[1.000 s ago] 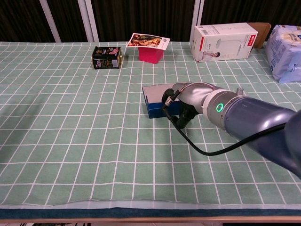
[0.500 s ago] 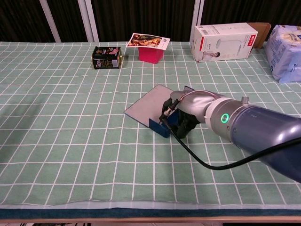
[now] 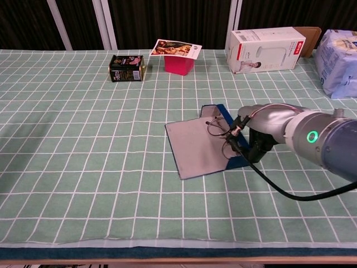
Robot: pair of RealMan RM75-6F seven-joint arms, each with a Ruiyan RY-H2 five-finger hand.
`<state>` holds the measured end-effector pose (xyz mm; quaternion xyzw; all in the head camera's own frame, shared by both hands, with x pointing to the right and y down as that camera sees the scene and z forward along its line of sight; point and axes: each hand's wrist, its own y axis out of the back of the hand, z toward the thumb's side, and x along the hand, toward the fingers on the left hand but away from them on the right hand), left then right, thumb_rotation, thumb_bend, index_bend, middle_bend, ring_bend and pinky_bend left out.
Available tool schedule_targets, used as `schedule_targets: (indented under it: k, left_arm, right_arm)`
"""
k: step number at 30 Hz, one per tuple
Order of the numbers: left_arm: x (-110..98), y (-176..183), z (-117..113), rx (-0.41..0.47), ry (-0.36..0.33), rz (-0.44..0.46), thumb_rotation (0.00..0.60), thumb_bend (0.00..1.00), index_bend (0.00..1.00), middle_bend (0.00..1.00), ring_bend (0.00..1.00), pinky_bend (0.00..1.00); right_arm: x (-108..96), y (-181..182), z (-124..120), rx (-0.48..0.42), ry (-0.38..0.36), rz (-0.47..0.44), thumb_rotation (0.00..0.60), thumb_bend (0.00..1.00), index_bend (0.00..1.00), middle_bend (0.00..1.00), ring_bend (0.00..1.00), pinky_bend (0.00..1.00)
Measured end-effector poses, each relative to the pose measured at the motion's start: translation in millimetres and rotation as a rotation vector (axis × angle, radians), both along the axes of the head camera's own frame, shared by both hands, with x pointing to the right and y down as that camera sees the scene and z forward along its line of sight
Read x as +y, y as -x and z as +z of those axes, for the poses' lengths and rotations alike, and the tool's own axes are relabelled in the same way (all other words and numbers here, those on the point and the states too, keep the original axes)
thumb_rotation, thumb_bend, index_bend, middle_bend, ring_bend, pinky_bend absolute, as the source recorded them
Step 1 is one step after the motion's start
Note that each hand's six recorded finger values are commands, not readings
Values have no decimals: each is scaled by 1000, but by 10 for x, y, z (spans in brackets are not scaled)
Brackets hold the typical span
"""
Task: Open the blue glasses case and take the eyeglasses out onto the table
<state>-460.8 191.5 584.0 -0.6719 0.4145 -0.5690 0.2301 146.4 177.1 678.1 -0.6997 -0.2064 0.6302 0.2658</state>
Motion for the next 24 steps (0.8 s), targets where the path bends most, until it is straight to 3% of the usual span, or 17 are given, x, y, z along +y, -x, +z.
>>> schedule_targets:
  k: [24]
  left_arm:
    - [-18,31,-13,-5,-11,-13,600,0,0,0,0,0]
  right_arm:
    - [-127,-563,32,190,-27,56,600,623,453,984,1000,1000]
